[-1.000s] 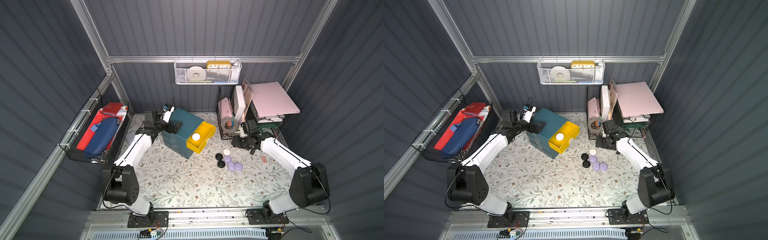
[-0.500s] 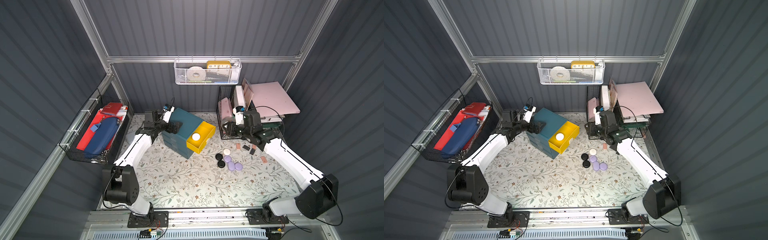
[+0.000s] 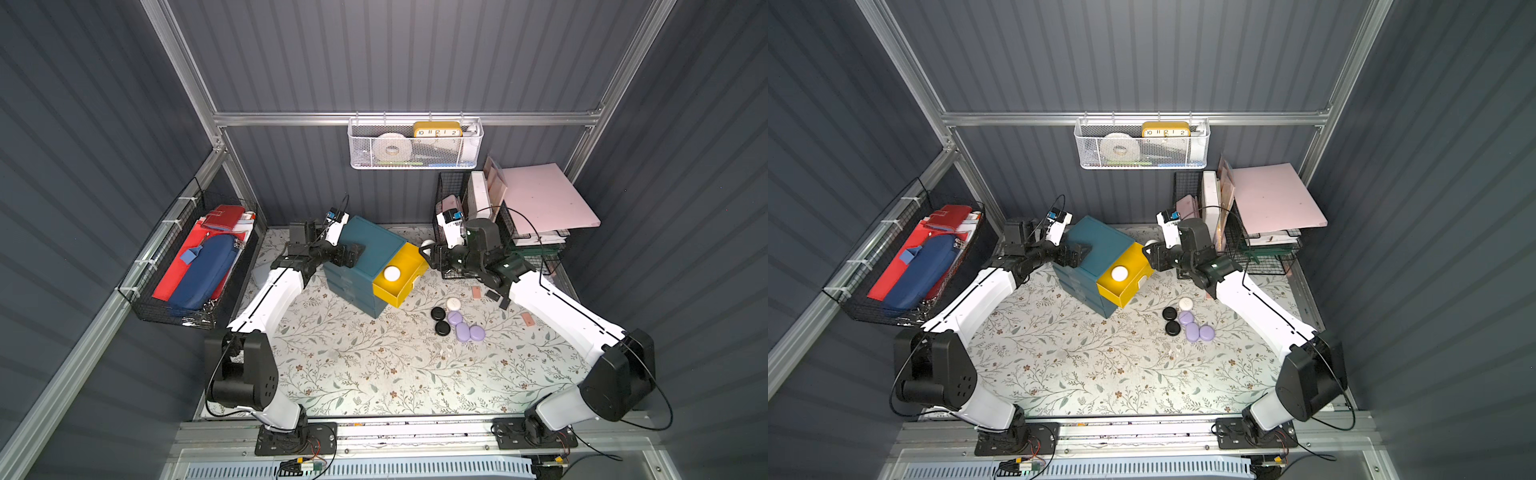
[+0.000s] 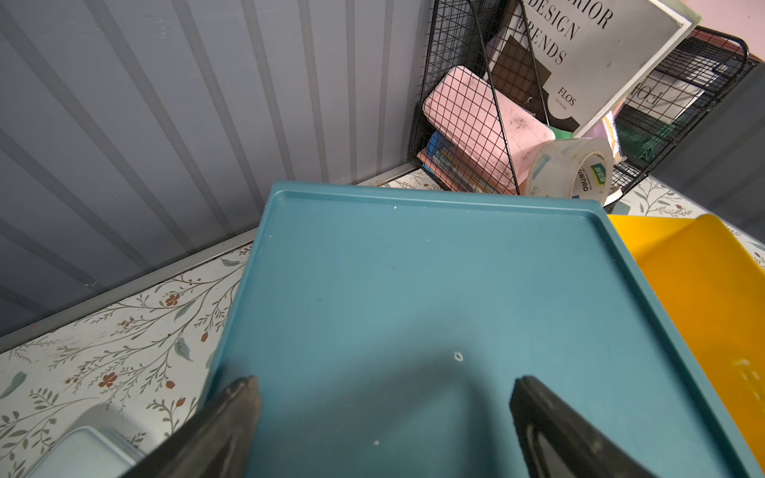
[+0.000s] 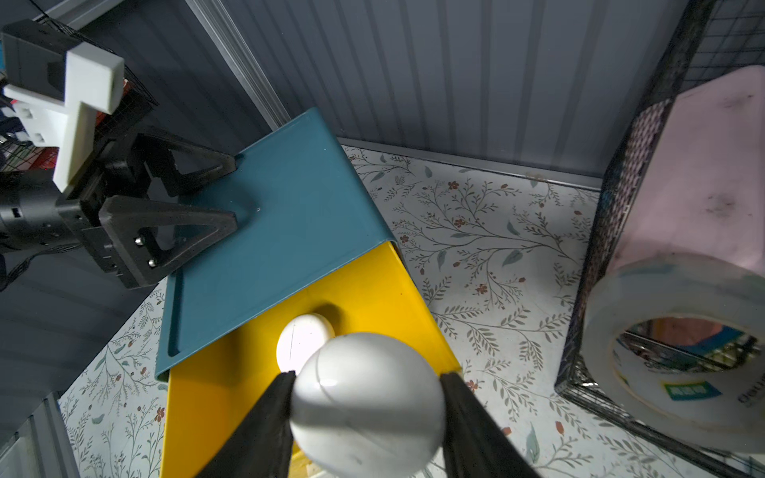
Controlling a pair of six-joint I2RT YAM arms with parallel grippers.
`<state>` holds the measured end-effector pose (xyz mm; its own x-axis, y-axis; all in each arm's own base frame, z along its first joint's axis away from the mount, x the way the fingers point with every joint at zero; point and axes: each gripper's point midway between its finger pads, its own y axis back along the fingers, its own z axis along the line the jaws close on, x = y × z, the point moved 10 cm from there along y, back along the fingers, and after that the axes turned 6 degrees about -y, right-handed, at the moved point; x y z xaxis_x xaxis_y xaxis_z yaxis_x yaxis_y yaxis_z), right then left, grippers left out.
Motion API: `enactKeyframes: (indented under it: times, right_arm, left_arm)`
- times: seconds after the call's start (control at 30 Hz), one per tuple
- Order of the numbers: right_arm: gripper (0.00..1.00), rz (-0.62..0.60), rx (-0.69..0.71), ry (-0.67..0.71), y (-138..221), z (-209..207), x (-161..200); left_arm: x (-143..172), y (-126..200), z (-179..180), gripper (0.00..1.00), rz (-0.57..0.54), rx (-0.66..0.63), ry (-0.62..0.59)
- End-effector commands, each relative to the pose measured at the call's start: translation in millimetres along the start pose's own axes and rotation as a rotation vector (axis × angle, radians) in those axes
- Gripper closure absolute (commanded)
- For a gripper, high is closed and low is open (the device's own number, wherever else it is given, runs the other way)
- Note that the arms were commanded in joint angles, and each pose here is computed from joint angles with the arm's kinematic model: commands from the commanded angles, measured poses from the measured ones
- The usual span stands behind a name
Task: Put the bluetooth earphones in the drawer according to color
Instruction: Place the bluetooth earphone in the drawer.
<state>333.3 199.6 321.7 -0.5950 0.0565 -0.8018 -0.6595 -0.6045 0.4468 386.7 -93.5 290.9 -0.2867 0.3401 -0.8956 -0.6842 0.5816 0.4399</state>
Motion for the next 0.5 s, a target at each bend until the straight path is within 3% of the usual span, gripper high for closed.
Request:
enactKeyframes:
  times: [0.0,0.47]
  right_arm:
    - [1.0,-0.032,-0.084,0.031,-4.1,12.1,-10.6]
    - [1.0,0.035,-0.15,0.054,-29.5,27.1,1.4]
  left_arm:
    - [45.7,-14.8,-5.9,0.01,0.207,0.054,0.149]
    - [46.2,-15.1,-5.8,0.01,0.21,0.053,0.151]
